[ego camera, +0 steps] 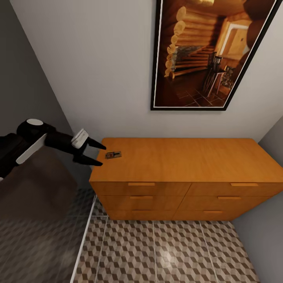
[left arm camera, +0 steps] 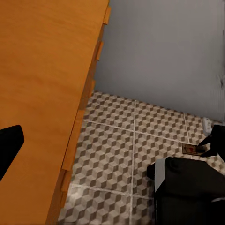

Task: Take the four mousetraps from the cabinet in the bathroom and place them on the bathroom floor. Make sure all four end up on the same floor surface, and ensure that at least two of them are either under or directly next to the same bathroom sink.

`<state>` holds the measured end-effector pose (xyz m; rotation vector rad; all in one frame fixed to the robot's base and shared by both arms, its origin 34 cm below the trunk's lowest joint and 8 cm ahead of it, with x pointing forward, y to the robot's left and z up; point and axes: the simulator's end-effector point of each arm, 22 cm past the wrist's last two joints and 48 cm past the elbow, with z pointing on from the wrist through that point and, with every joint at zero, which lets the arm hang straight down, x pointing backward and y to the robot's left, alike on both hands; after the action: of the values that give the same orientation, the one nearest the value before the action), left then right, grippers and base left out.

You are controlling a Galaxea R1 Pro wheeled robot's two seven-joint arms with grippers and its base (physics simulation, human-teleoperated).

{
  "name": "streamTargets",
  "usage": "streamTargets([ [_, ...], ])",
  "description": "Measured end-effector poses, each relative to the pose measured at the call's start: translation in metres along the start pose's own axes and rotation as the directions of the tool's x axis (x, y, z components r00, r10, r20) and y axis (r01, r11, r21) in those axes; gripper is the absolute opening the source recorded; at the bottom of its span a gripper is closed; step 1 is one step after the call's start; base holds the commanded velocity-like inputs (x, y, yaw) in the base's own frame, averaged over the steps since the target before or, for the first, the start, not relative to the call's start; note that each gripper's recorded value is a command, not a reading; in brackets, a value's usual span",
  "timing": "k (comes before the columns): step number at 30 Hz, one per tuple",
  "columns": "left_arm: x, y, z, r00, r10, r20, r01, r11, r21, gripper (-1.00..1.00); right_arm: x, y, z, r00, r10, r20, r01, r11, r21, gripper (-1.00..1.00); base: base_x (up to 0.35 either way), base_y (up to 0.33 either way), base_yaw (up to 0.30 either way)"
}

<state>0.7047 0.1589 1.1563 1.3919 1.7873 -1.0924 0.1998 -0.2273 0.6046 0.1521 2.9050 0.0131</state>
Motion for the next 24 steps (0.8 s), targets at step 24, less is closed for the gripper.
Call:
streamTargets([
  [24, 0.0081, -0.0111, 0.0116, 0.999, 0.022, -0.035, -0.021, 0.999, 0.036, 1.00, -0.0003, 0.0009, 0.0000, 1.000, 0.001, 0.001, -0.001, 1.000, -0.001, -1.00, 0.000, 0.000, 0.000],
])
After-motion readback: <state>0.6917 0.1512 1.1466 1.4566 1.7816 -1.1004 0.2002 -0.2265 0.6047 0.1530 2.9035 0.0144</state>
